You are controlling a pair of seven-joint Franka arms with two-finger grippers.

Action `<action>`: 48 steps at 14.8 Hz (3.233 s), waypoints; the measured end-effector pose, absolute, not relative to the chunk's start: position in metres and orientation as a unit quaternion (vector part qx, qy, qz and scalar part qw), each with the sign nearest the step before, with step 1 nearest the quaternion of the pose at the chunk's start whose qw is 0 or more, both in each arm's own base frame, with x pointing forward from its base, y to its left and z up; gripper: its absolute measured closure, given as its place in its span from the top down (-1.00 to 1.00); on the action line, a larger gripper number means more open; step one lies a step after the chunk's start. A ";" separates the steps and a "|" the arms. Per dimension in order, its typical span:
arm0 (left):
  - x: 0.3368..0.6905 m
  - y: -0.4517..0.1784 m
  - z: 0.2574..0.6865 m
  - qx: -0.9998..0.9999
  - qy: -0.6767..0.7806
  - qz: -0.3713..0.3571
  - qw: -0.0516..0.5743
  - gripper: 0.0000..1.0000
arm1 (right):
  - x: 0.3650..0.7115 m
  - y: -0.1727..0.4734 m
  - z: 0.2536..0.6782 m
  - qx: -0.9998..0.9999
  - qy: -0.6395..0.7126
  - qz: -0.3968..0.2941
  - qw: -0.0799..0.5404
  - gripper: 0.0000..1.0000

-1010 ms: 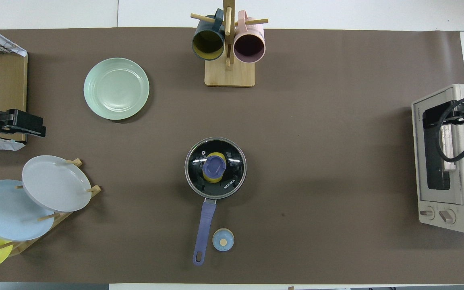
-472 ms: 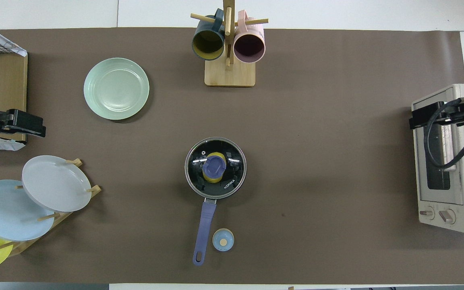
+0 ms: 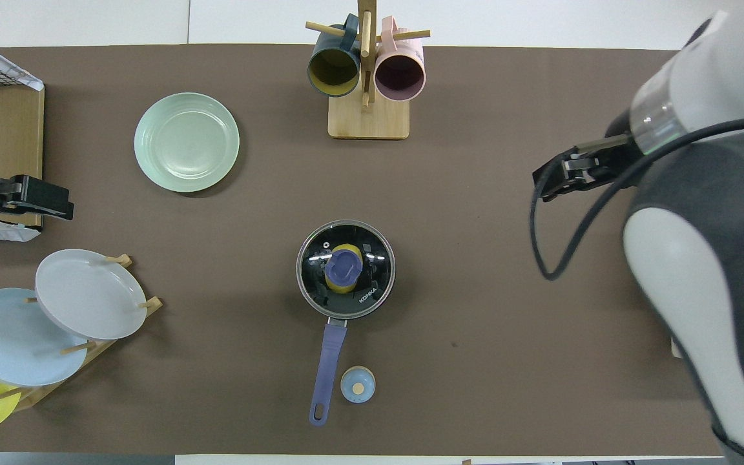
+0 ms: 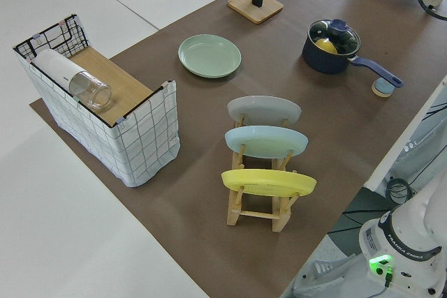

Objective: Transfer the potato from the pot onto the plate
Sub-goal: 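Reach the right gripper to the glass lid knob and grasp it, then lift the glass lid off the saucepan with the right gripper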

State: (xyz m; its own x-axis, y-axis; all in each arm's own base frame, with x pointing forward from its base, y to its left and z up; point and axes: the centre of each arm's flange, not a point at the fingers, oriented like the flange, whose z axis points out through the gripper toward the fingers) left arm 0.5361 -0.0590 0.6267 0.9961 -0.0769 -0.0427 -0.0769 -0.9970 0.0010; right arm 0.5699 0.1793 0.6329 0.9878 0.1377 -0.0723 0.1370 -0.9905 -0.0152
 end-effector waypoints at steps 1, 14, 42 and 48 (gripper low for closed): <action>0.536 -0.059 0.627 -0.999 0.039 0.021 0.000 1.00 | 0.565 0.210 0.628 -0.997 -0.063 0.039 0.002 1.00; 0.536 -0.059 0.627 -0.999 0.038 0.021 0.000 1.00 | 0.506 0.423 0.501 -0.999 -0.033 -0.015 0.022 1.00; 0.536 -0.059 0.627 -0.999 0.038 0.022 0.000 1.00 | 0.481 0.445 0.410 -0.995 -0.083 -0.057 -0.002 0.30; 0.536 -0.059 0.627 -0.999 0.038 0.022 0.000 1.00 | 0.516 0.404 0.493 -0.997 -0.066 -0.044 -0.024 0.30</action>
State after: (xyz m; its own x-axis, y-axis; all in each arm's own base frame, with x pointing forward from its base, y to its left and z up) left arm 0.5359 -0.0589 0.6266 0.9961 -0.0769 -0.0440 -0.0769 -0.9970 0.0010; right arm 0.5160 0.4036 0.4925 0.9875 0.1334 0.0844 0.1293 -0.9902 0.0527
